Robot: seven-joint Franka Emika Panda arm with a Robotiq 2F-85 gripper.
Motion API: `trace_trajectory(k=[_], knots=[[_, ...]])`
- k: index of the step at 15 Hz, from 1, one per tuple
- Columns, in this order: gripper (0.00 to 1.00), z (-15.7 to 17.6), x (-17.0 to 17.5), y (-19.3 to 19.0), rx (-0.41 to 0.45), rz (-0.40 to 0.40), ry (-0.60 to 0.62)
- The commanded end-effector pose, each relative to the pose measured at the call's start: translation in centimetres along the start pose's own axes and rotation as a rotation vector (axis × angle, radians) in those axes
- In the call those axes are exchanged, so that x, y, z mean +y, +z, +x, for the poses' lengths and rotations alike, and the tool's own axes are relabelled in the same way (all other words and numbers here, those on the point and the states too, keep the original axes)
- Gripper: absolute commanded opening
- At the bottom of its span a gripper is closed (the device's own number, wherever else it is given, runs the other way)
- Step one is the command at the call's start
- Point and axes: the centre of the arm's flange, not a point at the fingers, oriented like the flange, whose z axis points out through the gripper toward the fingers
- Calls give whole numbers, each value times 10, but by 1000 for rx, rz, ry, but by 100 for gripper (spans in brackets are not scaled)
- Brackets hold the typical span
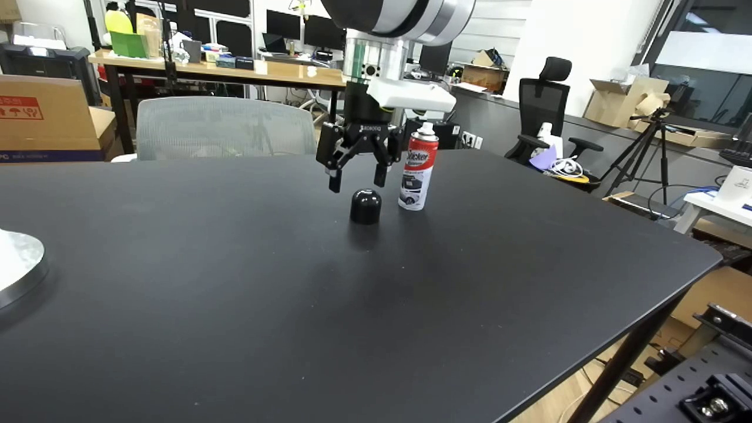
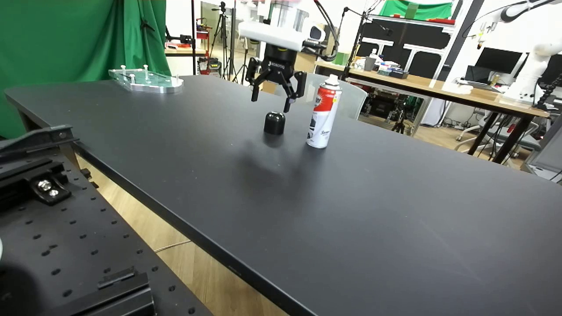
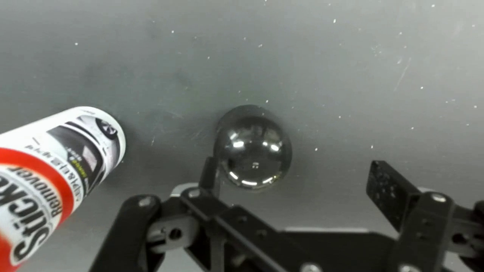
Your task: Pick up the black lid from the table and put it on the white can.
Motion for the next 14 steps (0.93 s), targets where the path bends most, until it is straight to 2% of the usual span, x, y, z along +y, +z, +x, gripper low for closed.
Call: trace_trajectory(k=[1,14], knots=[[100,6,1,1,-33,20,14],[100,9,18,14,-51,-6,37]])
